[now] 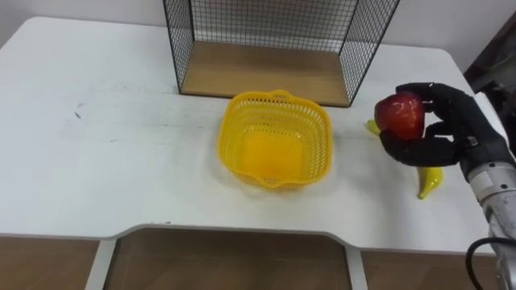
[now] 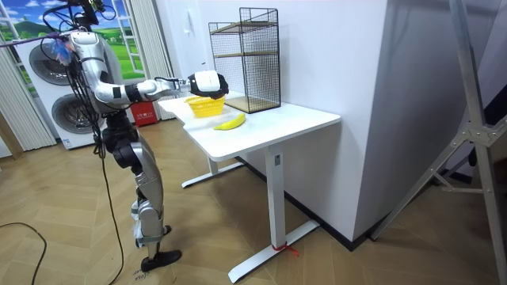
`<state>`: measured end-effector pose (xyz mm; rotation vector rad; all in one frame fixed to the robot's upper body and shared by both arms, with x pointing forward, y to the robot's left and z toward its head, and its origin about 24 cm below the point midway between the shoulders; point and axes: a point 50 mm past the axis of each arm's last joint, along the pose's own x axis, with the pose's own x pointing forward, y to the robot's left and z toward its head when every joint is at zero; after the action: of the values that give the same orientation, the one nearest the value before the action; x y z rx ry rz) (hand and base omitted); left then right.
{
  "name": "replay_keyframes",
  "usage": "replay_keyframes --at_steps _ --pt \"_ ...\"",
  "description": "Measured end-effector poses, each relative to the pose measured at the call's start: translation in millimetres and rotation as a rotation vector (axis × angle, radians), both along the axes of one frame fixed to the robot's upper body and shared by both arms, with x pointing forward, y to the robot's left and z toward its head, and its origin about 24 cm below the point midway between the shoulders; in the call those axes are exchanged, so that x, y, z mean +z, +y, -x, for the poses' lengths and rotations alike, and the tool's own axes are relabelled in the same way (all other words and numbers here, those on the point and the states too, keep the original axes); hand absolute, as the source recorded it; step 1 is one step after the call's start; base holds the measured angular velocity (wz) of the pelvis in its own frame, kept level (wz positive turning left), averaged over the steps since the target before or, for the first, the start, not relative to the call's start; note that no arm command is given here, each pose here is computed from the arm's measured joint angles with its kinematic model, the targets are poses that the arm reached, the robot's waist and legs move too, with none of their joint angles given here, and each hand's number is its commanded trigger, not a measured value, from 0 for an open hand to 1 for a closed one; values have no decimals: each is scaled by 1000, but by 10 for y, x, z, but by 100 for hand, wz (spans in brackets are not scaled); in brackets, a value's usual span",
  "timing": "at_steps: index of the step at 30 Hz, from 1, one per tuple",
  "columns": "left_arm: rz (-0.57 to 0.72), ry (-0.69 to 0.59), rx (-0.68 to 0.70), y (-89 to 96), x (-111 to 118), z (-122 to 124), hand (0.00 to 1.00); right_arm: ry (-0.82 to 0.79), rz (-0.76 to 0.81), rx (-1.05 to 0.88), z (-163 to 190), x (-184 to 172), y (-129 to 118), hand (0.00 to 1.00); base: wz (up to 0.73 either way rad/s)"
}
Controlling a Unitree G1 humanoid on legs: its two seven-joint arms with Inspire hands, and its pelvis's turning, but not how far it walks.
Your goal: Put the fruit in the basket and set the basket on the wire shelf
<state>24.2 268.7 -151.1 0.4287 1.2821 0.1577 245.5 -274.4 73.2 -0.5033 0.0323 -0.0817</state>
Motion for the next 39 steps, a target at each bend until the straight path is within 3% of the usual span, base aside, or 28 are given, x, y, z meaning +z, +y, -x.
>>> replay_keyframes --at_steps 15,32,39 --pt "-6 12 -17 -32 -22 -7 0 -104 64 65 -109 255 193 100 -1" --pt "23 9 -60 -82 -36 -93 0 -117 91 182 -130 309 429 100 4" --pt "27 -4 -71 -97 -37 -183 0 -124 118 291 -224 356 670 100 0"
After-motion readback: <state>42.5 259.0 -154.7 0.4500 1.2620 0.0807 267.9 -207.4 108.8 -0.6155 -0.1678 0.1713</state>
